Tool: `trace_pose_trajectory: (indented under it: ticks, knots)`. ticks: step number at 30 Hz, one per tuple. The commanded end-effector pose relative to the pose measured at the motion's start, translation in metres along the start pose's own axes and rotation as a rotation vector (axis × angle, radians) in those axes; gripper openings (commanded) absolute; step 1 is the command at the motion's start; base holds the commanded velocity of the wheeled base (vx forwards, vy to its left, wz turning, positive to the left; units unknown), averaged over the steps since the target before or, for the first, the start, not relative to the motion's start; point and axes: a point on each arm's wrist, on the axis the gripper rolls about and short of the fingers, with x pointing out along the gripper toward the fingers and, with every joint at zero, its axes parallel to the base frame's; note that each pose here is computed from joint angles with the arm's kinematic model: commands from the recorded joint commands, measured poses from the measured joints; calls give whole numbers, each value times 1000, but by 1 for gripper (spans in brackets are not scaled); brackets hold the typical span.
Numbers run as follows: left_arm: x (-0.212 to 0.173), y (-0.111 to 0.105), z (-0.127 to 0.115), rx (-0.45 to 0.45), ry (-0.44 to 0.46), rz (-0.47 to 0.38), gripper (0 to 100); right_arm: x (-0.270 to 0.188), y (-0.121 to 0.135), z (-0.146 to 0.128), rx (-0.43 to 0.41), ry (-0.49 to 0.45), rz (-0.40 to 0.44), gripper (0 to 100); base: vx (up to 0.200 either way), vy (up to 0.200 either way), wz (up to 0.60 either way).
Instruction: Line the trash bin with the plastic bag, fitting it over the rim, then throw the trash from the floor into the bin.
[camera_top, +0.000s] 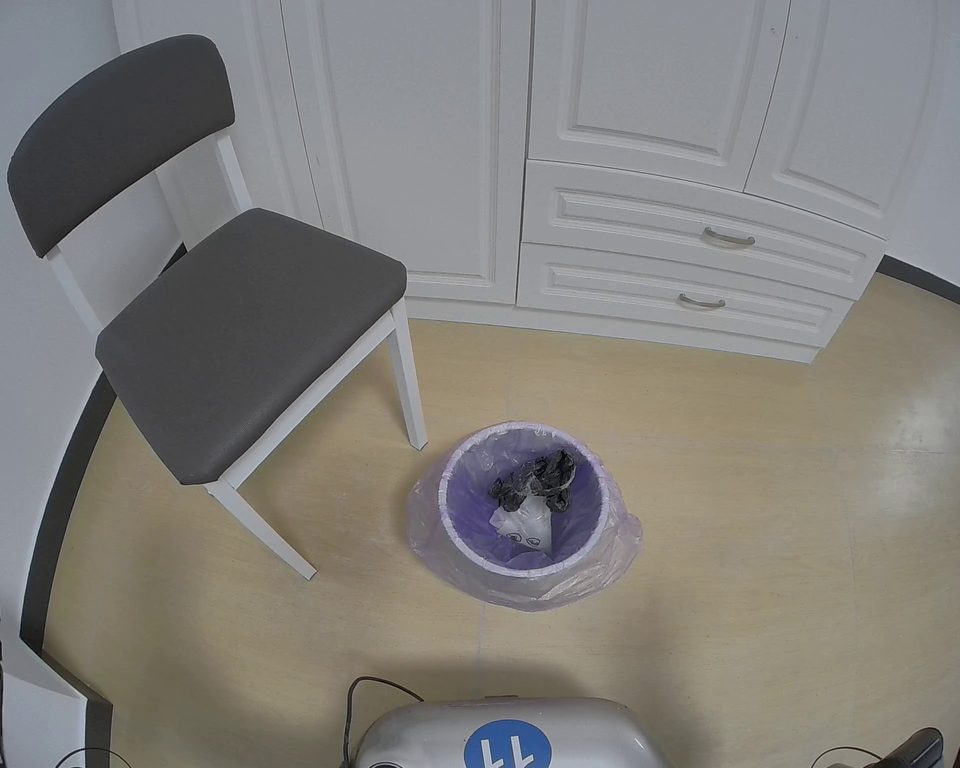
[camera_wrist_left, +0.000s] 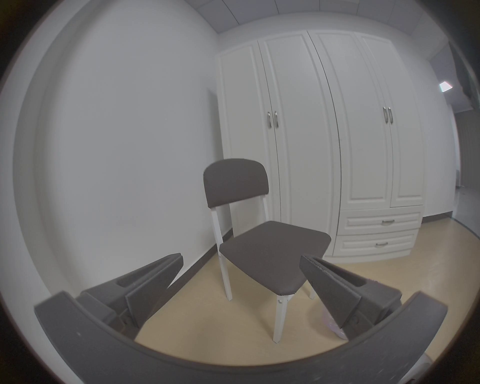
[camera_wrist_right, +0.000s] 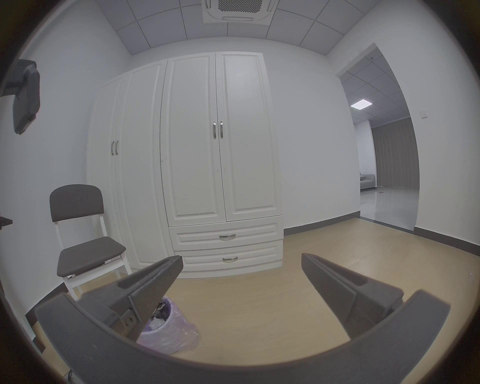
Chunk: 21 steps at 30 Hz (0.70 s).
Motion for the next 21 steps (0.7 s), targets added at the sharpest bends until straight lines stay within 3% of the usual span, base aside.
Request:
trace_pose_trajectory:
  ticks: [1, 8, 16, 18, 21]
  knots:
    - [-25, 6, -21, -10, -73, 37, 100, -1, -1, -5, 23, 2, -7, 100, 0, 0, 0]
    - [-40, 6, -49, 11, -56, 8, 100, -1, -1, -5, 51, 1, -20, 100, 0, 0, 0]
    - [-38, 4, -79, 29, 61, -20, 100, -1, -1, -5, 48, -2, -29, 100, 0, 0, 0]
    - [-39, 3, -88, 19, 146, -24, 100, -1, -1, -5, 44, 0, -30, 100, 0, 0, 0]
    - [-39, 3, -89, 4, 160, -26, 100, -1, -2, -5, 41, 3, -30, 100, 0, 0, 0]
